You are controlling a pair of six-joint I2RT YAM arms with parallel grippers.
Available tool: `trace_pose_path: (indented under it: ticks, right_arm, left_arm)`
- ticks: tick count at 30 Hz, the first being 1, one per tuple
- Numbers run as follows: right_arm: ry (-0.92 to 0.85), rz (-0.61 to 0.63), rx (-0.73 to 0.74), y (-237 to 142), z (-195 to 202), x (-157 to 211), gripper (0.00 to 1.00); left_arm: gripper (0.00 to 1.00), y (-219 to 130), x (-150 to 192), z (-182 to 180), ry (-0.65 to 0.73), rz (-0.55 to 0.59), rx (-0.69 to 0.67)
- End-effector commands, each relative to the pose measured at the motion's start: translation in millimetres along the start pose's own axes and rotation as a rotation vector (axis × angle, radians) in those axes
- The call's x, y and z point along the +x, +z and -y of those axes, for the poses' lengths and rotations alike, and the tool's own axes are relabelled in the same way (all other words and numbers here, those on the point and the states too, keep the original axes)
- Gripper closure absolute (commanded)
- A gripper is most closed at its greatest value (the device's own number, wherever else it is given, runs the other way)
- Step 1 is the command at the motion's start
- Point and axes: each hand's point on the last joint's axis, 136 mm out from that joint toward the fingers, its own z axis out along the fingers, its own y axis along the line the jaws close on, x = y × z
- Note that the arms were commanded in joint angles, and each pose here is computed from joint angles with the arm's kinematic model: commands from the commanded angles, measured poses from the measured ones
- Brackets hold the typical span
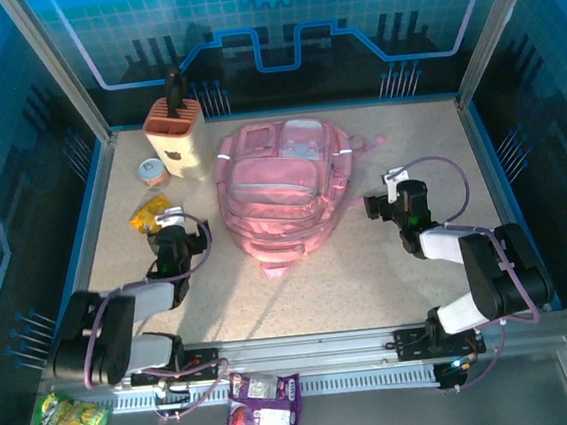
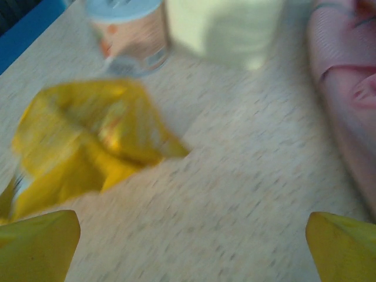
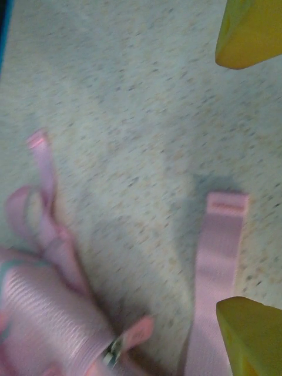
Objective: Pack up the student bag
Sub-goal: Reset both arms
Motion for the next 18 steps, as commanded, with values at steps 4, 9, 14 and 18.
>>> trace_pose_path:
  ticks: [4, 9, 14, 18]
  right_arm:
    - [0.029, 0.171, -0.071, 4.4, 5.1, -24.8, 0.0]
    - [0.009, 0.187, -0.077, 3.1, 0.2, -25.1, 0.0]
    - [0.026, 0.175, -0.103, 5.4, 1.5, -25.2, 0.0]
    - [0.033, 0.177, -0.11, 4.9, 2.2, -24.8, 0.0]
  left_arm:
    - [0.01, 22.4, -38.4, 14.8, -0.018, 0.178, 0.105]
    - [0.01, 36.9, -39.4, -0.8, -0.071, 0.122, 0.041]
    - [0.01, 37.5, -38.7, 2.8, -0.06, 0.114, 0.059]
    - [0.01, 37.7, -38.4, 3.7, -0.058, 0.112, 0.063]
